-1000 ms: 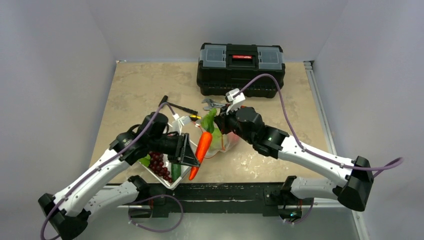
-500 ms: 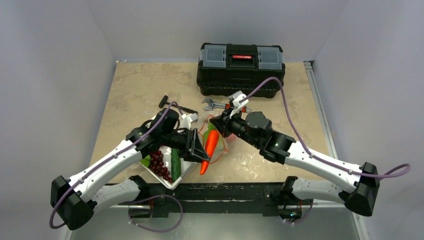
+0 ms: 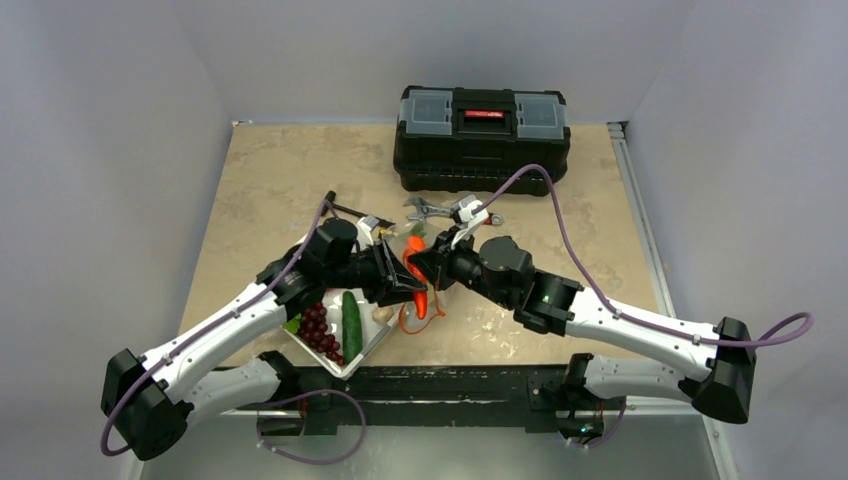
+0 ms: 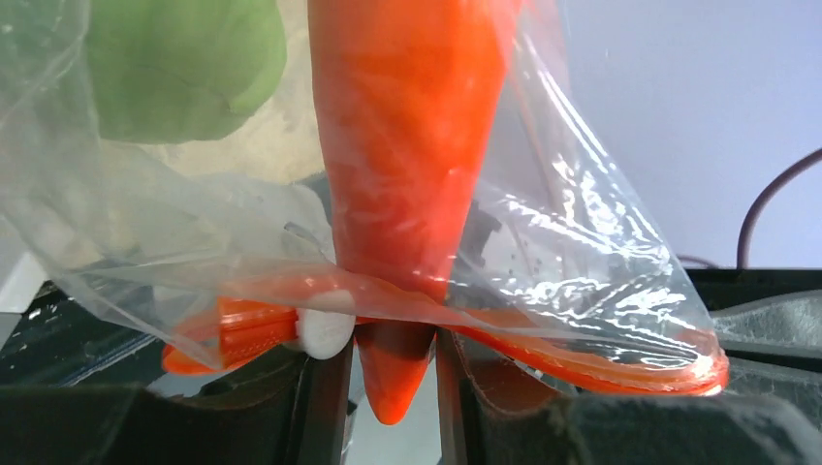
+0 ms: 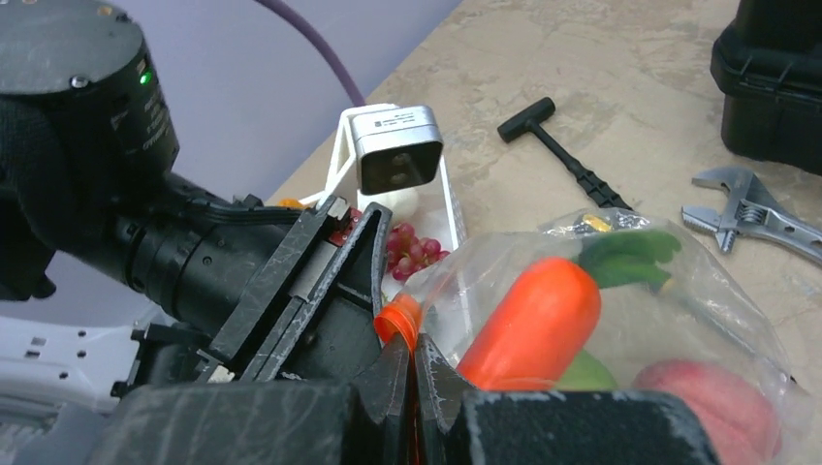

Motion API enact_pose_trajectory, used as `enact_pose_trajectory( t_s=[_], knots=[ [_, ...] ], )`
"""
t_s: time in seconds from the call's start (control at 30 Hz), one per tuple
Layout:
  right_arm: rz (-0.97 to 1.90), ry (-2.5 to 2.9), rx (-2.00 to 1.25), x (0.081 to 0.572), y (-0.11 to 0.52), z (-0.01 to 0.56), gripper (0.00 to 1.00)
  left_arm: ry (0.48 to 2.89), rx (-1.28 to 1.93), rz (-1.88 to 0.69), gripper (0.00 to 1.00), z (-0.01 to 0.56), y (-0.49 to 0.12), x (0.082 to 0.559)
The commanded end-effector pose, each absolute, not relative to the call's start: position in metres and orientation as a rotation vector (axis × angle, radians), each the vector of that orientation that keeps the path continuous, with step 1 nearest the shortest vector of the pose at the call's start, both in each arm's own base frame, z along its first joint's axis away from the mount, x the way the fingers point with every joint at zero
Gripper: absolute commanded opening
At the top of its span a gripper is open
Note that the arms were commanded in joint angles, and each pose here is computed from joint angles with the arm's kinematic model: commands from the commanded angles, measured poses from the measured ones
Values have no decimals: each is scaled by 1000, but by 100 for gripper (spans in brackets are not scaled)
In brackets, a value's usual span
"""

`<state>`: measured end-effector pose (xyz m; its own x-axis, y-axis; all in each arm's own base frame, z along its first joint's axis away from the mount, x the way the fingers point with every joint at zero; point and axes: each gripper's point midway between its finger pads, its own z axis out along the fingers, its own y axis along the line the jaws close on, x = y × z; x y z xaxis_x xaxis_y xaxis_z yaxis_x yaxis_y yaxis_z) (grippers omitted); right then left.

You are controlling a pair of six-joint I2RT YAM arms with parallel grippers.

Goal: Place the food in the zip-top bag and seal the zipper
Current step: Place the fake vegetable in the zipper food storage bag.

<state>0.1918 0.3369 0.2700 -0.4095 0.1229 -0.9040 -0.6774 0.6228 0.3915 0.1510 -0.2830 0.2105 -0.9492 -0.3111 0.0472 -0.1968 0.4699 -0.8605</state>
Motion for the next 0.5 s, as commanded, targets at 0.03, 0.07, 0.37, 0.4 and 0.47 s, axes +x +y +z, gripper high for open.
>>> enact_pose_trajectory(
  t_s=[0.03, 0.07, 0.37, 0.4, 0.47],
  knots=[
    [1028, 1804, -228, 196, 331, 285, 0, 2433, -640, -1467, 18, 214, -284, 186],
    [1032, 1815, -203, 196, 330, 284, 0, 2437, -641, -1458, 19, 212, -285, 187],
    [996, 1852, -56, 206, 319, 285, 0, 2443, -527, -1350, 56, 212, -287, 198],
    [976, 1857, -45, 207, 316, 284, 0, 2438, -496, -1338, 67, 216, -285, 197],
    [956, 1873, -31, 208, 312, 280, 0, 2437, -428, -1313, 80, 221, -282, 193]
  ],
)
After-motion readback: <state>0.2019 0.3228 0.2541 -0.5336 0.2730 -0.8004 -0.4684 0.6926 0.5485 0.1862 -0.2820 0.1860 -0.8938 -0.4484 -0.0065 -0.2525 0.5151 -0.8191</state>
